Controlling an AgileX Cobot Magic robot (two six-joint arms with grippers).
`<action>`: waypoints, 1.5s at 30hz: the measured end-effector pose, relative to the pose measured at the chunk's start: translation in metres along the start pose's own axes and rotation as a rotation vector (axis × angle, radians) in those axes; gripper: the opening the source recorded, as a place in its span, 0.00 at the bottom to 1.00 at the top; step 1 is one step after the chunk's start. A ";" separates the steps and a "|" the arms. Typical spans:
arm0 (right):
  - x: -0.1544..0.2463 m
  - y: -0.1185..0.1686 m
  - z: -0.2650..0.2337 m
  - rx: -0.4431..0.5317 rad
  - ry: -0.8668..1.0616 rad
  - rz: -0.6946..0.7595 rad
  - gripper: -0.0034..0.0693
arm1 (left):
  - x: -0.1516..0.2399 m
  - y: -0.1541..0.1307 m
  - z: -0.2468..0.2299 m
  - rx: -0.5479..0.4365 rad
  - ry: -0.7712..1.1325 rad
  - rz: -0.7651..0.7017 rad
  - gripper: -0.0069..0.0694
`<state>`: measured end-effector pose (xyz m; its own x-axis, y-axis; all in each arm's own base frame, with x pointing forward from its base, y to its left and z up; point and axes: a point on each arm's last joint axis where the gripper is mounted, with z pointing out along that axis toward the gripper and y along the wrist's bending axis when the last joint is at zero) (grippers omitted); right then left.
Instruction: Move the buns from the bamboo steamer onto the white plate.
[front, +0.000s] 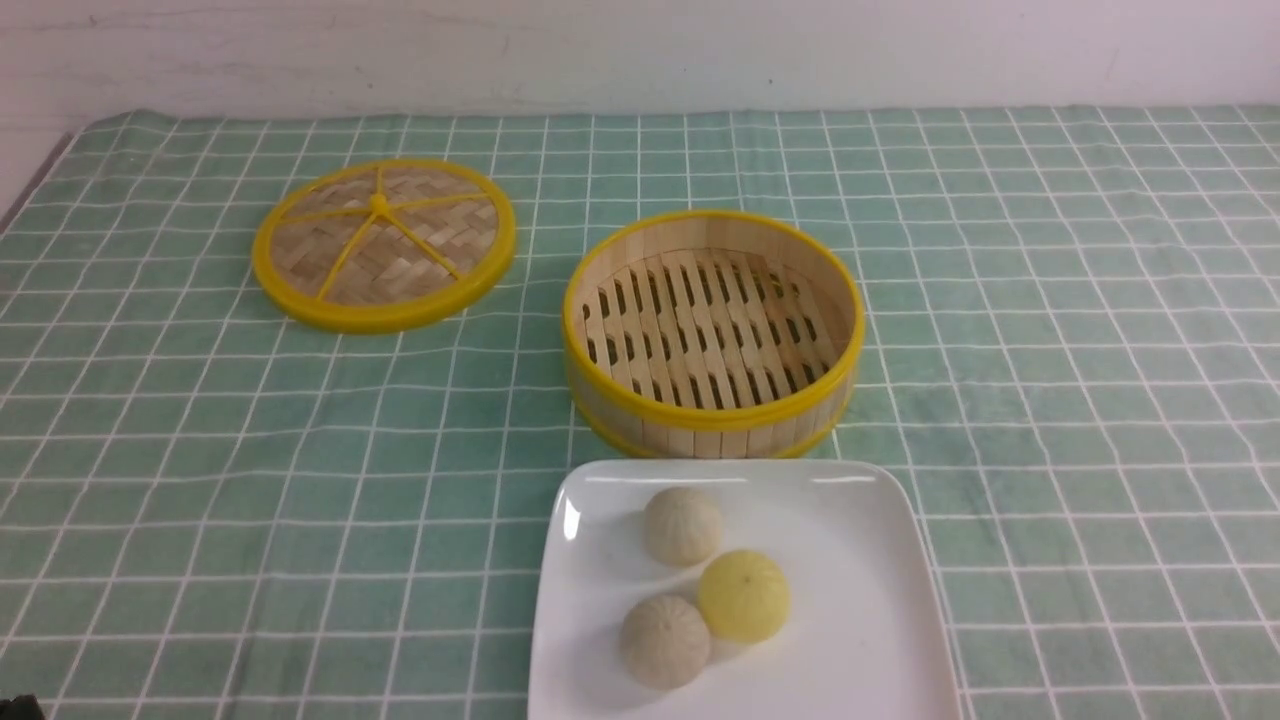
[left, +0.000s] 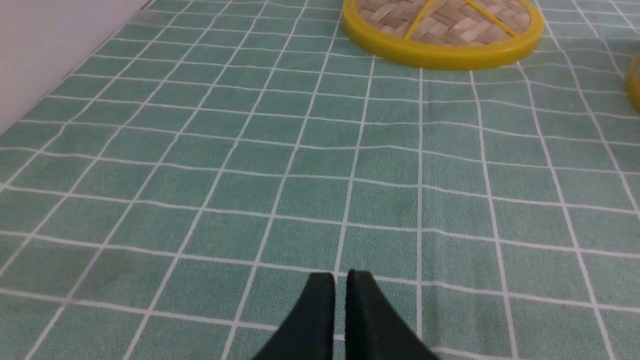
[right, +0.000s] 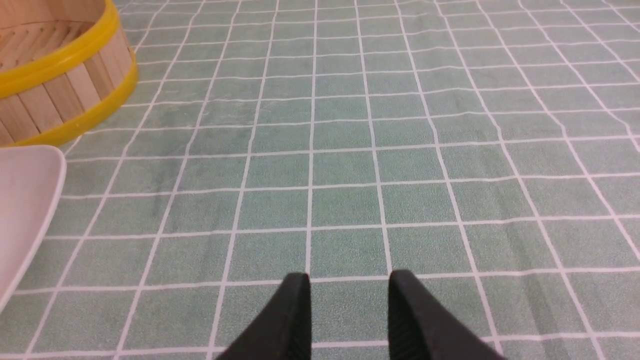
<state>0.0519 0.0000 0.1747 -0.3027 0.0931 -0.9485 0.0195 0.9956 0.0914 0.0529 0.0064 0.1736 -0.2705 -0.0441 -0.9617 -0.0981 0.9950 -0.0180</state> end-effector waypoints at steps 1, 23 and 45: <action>0.000 0.000 0.000 0.000 0.000 0.000 0.38 | 0.000 0.000 0.000 -0.001 0.004 -0.001 0.17; 0.000 0.000 0.000 0.000 0.000 0.000 0.38 | 0.001 -0.004 0.000 0.072 0.014 -0.008 0.19; 0.000 0.000 0.000 0.000 0.000 0.000 0.38 | 0.001 -0.004 0.000 0.074 0.015 -0.008 0.21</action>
<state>0.0519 0.0000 0.1747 -0.3027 0.0931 -0.9485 0.0195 0.9956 0.0914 0.0529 0.0024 0.1725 -0.2843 -0.0531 -0.9573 -0.0292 0.9985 -0.0467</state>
